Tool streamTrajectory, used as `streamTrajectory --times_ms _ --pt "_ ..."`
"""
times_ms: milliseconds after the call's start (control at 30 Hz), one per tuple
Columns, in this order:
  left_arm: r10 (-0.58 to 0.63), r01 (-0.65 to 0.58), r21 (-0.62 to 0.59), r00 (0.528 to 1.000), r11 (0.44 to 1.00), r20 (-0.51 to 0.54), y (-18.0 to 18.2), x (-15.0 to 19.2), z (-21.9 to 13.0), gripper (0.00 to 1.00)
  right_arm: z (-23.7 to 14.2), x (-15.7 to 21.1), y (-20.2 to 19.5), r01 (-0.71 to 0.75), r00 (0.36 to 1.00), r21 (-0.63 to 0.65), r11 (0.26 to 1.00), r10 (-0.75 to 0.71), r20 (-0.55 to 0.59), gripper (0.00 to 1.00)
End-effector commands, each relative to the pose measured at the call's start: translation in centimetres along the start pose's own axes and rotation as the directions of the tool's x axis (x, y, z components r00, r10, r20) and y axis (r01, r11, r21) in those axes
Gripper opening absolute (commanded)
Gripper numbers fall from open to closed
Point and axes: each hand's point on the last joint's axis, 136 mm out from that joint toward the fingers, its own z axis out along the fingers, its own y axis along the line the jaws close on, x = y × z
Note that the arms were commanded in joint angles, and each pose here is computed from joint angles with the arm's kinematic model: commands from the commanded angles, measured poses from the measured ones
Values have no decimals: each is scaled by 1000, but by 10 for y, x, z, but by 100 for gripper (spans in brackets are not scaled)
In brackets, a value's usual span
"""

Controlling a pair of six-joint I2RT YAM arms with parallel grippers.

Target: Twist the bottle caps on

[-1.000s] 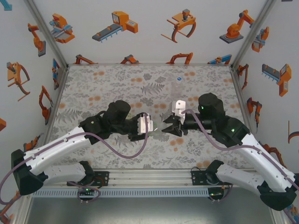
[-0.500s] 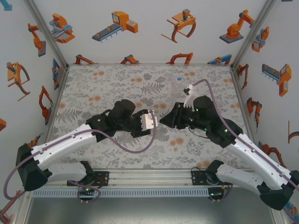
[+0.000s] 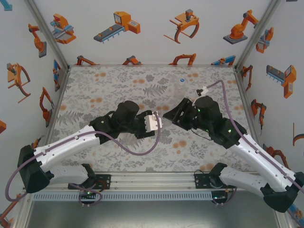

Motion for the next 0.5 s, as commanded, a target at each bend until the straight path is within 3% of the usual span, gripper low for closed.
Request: streamTrajectory --times_ms 0,67,133,300,467 --pt "37 -36 -12 993 999 108 5 -32 -15 0 -29 -27 36 263 958 -86 961 -250 139 59" --pt "37 -36 -7 992 999 120 4 -35 -18 0 -36 -27 47 408 907 -114 906 -388 166 60" --pt "41 -42 2 991 999 130 3 -38 -21 0 -43 -20 59 570 819 -166 805 -540 193 59" --pt "64 -76 70 985 995 158 -11 -43 -29 0 -61 16 78 842 524 -301 447 -809 264 60" --pt "48 -71 140 986 988 159 -23 -43 -34 0 -78 52 75 912 229 -398 98 -927 296 59"
